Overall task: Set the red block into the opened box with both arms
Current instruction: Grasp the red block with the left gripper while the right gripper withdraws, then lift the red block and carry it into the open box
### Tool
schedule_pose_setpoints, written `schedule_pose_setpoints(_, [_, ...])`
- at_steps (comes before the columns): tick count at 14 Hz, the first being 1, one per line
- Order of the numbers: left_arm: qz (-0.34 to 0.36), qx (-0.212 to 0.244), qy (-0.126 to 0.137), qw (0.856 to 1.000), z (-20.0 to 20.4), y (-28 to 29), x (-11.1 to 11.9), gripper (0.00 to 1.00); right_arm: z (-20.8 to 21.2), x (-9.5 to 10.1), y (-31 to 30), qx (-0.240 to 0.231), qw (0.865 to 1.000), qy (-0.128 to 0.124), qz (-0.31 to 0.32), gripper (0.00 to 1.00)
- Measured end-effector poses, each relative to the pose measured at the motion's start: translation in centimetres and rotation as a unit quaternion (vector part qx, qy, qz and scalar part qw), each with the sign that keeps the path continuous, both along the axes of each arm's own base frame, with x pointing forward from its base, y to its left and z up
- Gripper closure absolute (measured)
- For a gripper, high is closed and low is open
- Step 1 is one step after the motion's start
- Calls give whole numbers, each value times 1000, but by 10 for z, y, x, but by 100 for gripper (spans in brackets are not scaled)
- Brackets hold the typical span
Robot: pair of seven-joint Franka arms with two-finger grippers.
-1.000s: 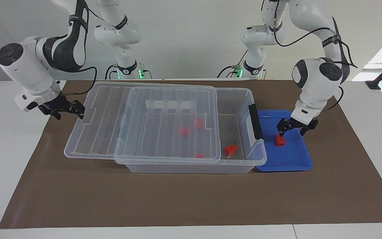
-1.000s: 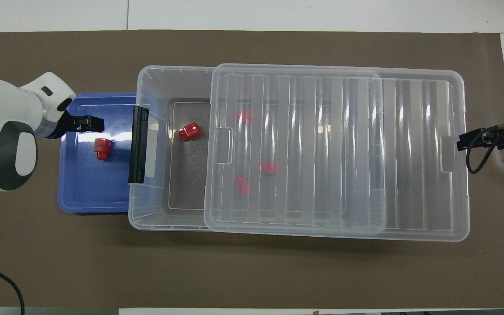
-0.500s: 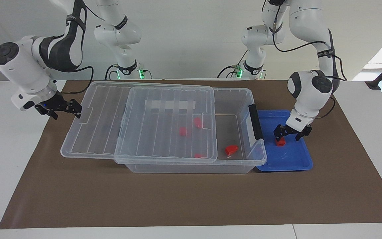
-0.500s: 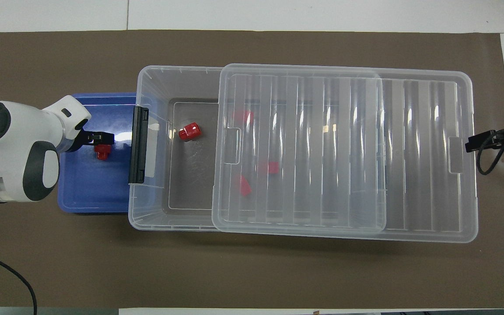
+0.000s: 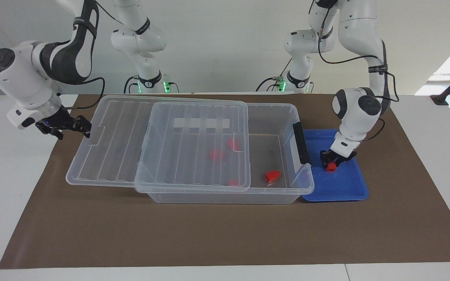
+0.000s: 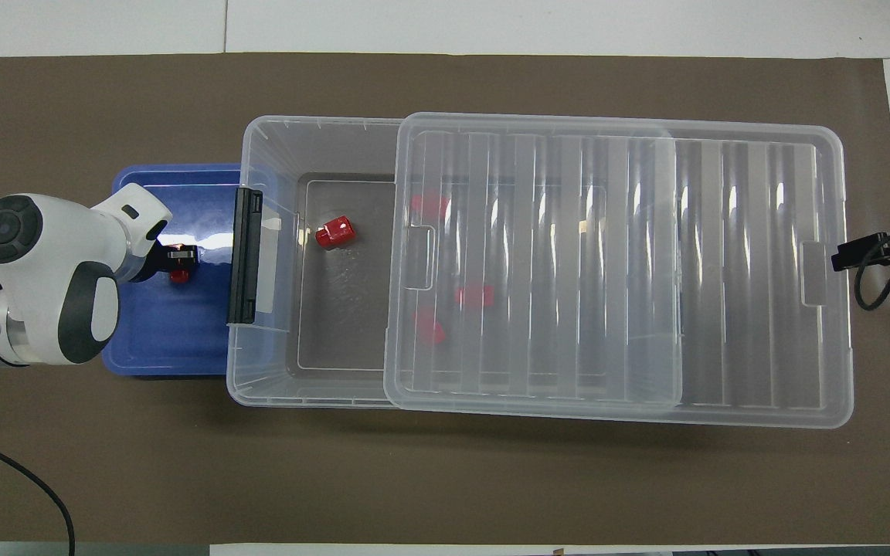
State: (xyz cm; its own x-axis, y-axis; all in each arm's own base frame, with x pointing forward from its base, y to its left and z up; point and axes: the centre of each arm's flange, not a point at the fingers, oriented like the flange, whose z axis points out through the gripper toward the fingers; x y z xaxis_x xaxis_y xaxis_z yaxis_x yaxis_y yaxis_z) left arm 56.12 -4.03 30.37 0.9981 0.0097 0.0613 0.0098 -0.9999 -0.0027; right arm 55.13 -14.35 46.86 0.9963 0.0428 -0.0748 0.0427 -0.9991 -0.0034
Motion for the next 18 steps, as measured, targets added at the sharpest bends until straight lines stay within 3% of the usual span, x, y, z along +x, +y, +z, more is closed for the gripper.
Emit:
schedule_pose_setpoints(4, [4, 2, 3, 1000, 25, -2, -2, 66, 3, 0, -4, -3, 1000, -2, 4, 0])
schedule_pose_setpoints(9, [1, 12, 8, 1000, 151, -10, -1, 66, 16, 3, 1, -4, 1000, -4, 10, 0])
schedule_pose_setpoints(12, [-1, 11, 0, 1000, 198, -45, -4, 66, 45, 10, 21, -3, 1000, -1, 18, 0])
schedule_pose_setpoints(18, [18, -2, -9, 1000, 203, -180, -37, 66, 119, 10, 121, -4, 1000, 21, -3, 0])
